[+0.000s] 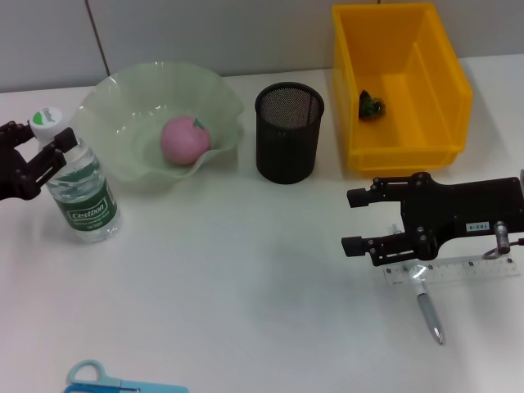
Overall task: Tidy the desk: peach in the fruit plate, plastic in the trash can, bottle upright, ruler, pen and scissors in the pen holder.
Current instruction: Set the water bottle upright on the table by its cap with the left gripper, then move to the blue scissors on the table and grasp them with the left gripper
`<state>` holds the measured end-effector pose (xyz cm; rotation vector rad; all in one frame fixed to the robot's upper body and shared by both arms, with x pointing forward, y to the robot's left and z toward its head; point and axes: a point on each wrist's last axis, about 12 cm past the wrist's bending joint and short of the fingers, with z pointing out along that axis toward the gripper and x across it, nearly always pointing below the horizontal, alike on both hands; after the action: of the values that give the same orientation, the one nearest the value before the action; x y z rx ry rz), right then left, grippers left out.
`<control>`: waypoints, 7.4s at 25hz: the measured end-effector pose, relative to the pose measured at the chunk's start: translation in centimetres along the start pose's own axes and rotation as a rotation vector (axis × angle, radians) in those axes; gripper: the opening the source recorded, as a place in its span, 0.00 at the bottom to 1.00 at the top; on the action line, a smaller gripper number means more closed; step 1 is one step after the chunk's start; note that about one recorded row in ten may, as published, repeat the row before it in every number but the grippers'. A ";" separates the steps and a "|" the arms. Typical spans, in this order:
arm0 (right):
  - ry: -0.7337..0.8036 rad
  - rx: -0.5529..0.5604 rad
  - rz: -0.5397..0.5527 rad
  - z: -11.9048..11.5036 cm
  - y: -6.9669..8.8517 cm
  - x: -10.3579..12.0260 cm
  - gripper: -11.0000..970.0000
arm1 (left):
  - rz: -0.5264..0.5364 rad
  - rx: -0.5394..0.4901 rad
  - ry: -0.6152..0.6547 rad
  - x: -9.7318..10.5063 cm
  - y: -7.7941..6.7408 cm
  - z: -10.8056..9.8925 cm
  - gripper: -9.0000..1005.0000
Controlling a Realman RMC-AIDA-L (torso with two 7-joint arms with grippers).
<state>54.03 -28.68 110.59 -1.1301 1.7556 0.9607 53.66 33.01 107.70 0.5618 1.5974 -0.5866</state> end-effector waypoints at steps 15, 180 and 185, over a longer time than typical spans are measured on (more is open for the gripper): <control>0.000 0.000 0.003 0.0 0.1 0.1 0.83 | -0.014 -0.014 -0.023 0.0 0.0 -0.4 0.76; 0.026 -0.008 0.155 -1.6 -0.4 -0.1 0.83 | 0.718 0.775 1.347 -4.9 -16.2 9.5 0.37; 0.025 -0.008 0.155 -1.6 -0.4 -0.1 0.83 | 0.723 0.775 1.348 -4.8 -16.2 9.6 0.37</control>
<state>54.02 -30.20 111.23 -1.0266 1.8831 1.0506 50.65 14.42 112.43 2.3592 2.0874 -0.1904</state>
